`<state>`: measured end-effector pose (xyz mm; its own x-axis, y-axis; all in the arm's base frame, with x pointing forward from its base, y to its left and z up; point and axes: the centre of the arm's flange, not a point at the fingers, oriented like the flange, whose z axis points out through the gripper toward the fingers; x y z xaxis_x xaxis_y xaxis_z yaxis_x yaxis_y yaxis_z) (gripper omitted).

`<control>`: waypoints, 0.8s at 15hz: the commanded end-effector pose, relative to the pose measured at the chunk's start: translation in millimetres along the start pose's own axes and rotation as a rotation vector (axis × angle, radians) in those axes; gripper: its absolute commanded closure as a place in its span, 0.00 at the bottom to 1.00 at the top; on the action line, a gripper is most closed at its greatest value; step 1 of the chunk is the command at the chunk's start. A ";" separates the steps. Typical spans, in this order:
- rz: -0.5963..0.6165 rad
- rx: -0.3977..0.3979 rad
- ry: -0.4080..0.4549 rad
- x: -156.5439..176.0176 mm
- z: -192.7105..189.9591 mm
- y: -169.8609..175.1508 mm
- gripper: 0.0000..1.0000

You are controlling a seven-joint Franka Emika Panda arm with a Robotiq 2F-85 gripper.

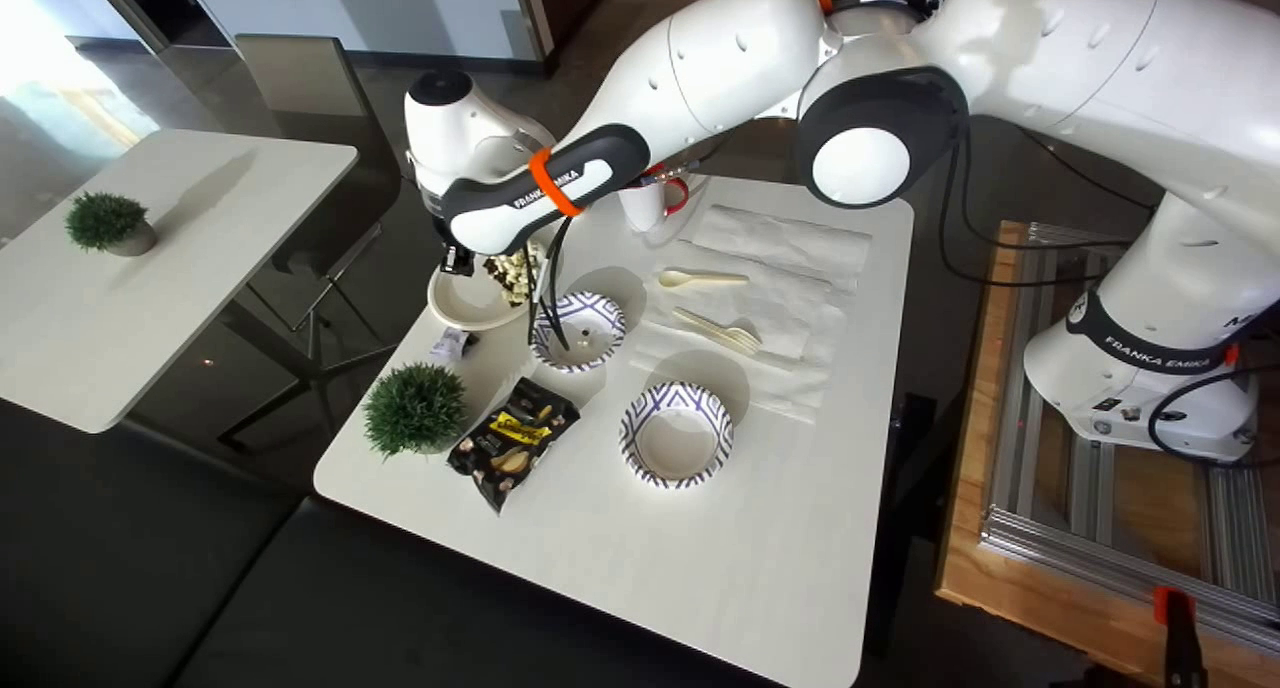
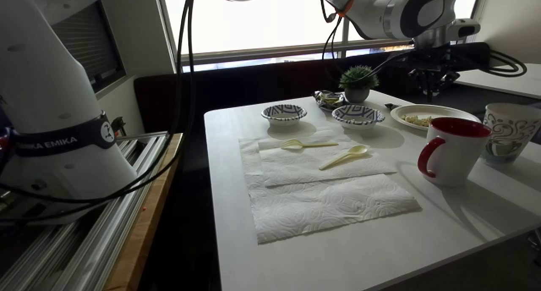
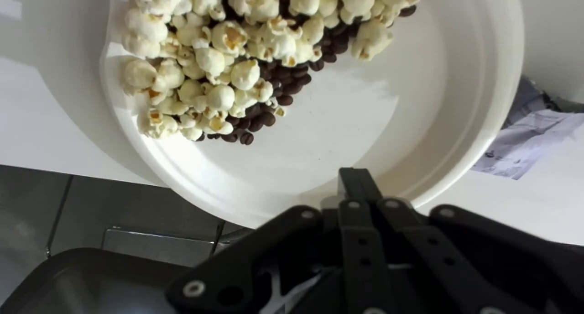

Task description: Move the white plate forwards.

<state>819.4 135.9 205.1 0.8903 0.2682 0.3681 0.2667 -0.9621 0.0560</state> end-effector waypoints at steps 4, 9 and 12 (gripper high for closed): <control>-0.011 0.037 0.078 28.7 28.9 5.3 0.98; -0.007 0.042 0.090 27.3 33.1 7.6 0.98; -0.009 0.043 0.089 27.8 32.8 8.8 0.98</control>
<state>826.1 134.0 188.9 0.8665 0.2646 0.4234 0.2764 -0.9604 0.0345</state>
